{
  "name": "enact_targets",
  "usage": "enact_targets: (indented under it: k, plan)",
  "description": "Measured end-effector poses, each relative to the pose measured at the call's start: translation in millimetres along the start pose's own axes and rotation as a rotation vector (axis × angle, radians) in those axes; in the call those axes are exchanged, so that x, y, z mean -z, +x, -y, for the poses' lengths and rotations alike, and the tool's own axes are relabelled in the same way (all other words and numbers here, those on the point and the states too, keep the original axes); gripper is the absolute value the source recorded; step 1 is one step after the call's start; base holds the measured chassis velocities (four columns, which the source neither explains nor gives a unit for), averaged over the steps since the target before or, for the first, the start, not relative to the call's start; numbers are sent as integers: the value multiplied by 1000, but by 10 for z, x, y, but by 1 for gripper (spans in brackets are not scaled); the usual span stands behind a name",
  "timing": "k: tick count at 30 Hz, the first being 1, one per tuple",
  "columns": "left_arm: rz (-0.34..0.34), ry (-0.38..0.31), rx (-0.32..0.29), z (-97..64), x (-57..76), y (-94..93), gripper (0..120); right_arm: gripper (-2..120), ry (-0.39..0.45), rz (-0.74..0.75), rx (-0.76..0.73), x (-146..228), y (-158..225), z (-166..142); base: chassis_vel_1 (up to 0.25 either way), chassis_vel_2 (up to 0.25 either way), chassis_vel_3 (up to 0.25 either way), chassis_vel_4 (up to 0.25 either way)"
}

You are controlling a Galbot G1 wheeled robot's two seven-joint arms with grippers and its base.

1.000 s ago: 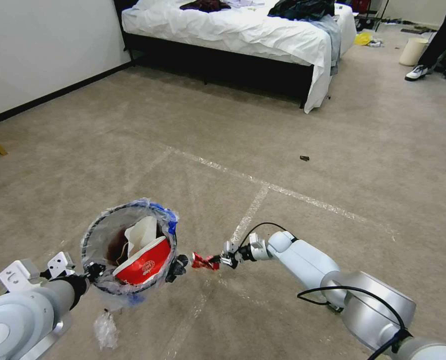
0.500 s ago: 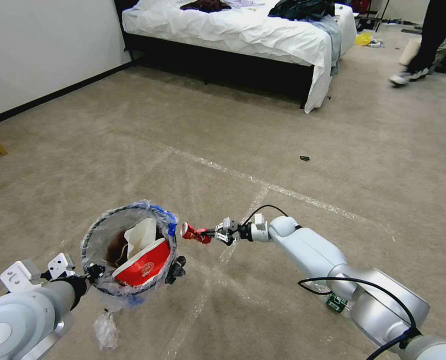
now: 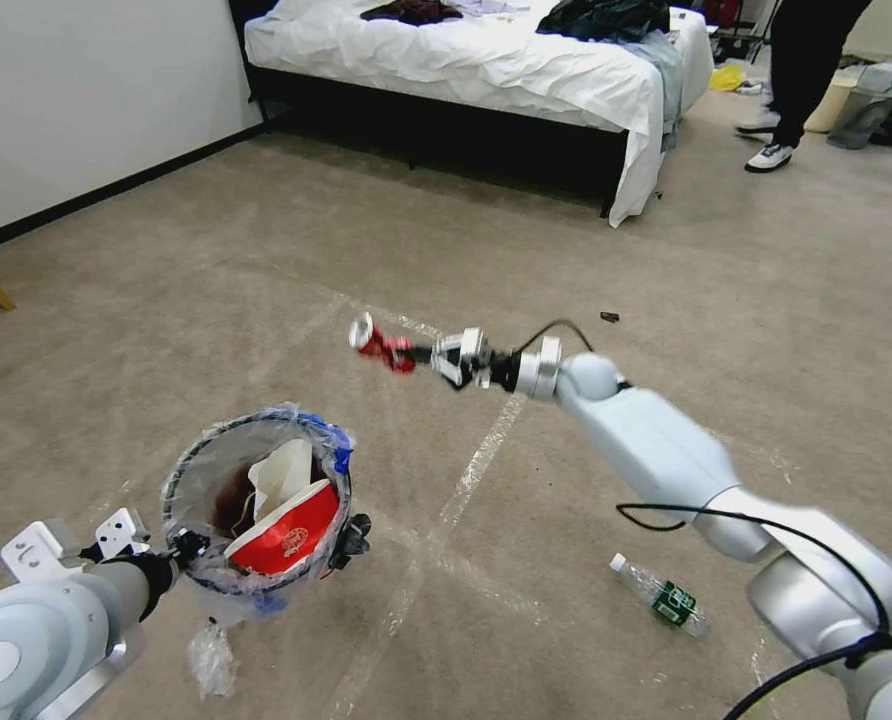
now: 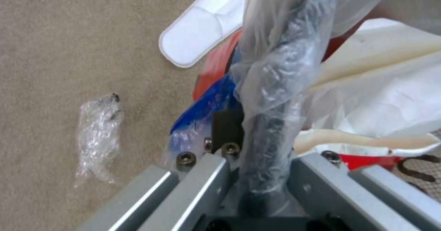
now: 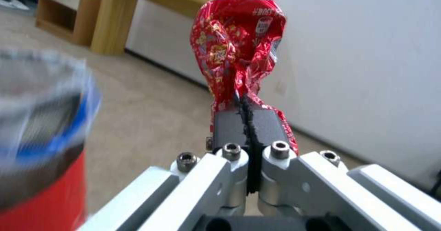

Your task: Pick up the trash bin and place the garbage on the floor into it.

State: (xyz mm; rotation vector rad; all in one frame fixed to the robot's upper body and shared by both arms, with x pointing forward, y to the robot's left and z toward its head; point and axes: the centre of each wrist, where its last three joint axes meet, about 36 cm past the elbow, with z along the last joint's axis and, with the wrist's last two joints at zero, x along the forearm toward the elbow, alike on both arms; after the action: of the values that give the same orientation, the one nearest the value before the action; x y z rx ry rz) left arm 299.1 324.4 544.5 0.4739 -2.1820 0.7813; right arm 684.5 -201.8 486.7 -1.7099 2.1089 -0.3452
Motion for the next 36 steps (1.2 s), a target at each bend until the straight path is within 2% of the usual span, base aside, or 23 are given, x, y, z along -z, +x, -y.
enact_targets:
  k: [8, 11, 17, 24, 28, 36]
  plan:
    - [-1, 1, 1, -6, -2, 3, 0, 0, 36, 50, 23, 309, -154, 91, 0, 0, 0, 0]
    - [-4, 6, 2, -10, -12, 0, 0, 0, 15, 157, 95, 701, -479, 23, 0, 0, 0, 0]
    - [-8, 11, -7, -5, 1, 45, 0, 0, -30, 232, 179, 1006, -732, -181, 0, 0, 0, 0]
    - [-9, 12, -17, 9, -5, 75, 0, 0, -47, 232, 285, 1002, -982, -420, 0, 0, 0, 0]
    - [-9, 13, -16, 6, -18, 92, 0, 0, -72, 200, 341, 835, -1044, -627, 0, 0, 0, 0]
    - [-1, 15, -11, -10, -18, 128, 0, 0, -102, 164, 397, 612, -1082, -851, 0, 0, 0, 0]
